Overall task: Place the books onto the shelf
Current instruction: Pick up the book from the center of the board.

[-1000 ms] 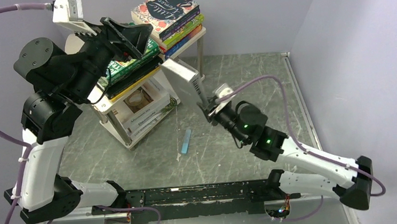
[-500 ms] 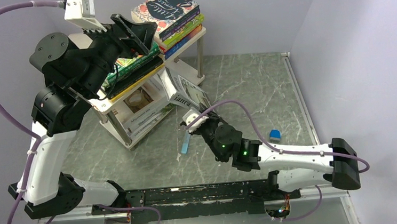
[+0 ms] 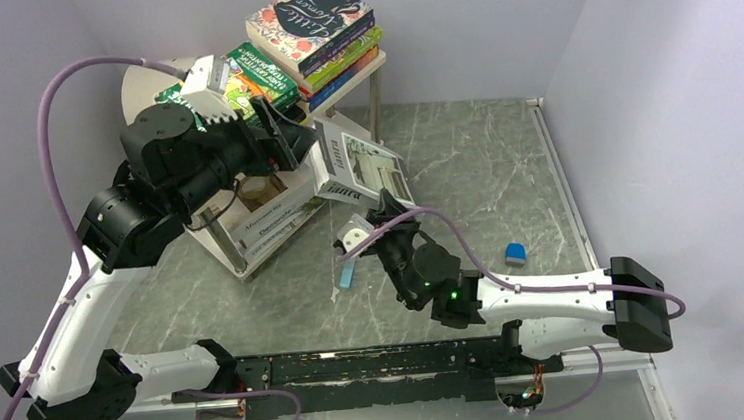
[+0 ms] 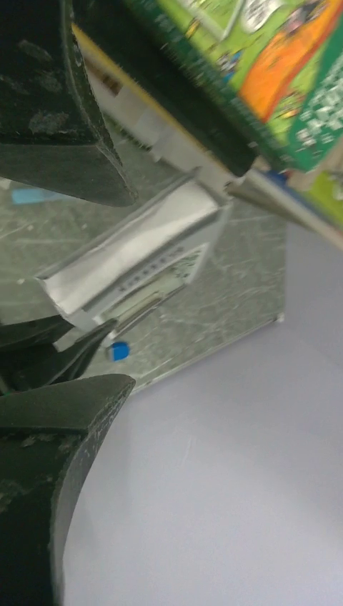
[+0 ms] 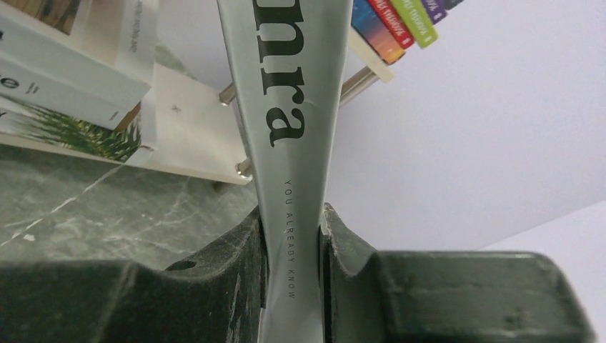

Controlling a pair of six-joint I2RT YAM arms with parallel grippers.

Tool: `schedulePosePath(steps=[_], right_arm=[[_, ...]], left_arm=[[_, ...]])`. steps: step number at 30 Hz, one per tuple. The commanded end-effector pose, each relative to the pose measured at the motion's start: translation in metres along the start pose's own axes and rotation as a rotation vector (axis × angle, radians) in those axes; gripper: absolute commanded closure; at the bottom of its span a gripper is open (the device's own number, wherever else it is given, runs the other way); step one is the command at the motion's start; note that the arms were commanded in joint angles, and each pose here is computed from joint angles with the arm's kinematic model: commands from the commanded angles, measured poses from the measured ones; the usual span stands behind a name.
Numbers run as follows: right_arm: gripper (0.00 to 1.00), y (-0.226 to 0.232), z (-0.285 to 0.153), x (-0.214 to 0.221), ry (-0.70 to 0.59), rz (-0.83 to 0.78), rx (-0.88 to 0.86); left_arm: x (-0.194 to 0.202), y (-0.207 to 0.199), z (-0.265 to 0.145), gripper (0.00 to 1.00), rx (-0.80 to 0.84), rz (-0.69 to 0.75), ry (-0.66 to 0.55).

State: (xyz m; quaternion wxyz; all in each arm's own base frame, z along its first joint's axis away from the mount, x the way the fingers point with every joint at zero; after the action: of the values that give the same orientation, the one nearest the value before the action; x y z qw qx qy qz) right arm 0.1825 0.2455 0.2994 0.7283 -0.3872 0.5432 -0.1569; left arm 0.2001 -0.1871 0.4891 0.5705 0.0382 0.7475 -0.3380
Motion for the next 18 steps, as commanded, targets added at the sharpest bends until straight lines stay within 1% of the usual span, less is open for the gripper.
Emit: schedulePosePath(steps=[1, 4, 7, 12, 18], right_arm=[[0.73, -0.028, -0.006, -0.011, -0.066, 0.068, 0.113], [0.72, -0.036, -0.010, -0.012, -0.084, 0.059, 0.146], [0.72, -0.045, -0.015, -0.013, -0.105, 0.059, 0.185], [0.72, -0.058, -0.020, -0.016, -0.127, 0.073, 0.218], [0.72, -0.059, -0.025, -0.018, -0.148, 0.051, 0.230]], left_arm=[[0.014, -0.013, -0.016, 0.09, 0.081, -0.189, 0.103], [0.018, -0.018, -0.014, 0.08, 0.089, -0.265, 0.139], [0.024, -0.021, -0.004, 0.06, 0.100, -0.300, 0.158], [0.048, -0.025, 0.024, 0.04, 0.133, -0.330, 0.261], [0.057, -0.034, 0.053, 0.03, 0.197, -0.341, 0.293]])
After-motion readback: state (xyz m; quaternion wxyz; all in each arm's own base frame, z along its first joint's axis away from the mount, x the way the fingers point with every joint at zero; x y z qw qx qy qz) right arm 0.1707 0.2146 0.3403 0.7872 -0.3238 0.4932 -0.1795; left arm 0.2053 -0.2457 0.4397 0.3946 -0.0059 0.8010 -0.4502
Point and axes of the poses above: each gripper's point midway between its finger pads, its own z axis out along the fingers, its own y axis along the line the jaws close on, x = y × z, the point moved 6 cm from there along -z, back along the fingers, and after that the axes turned 1 degree about z, right-handed, at the moved point
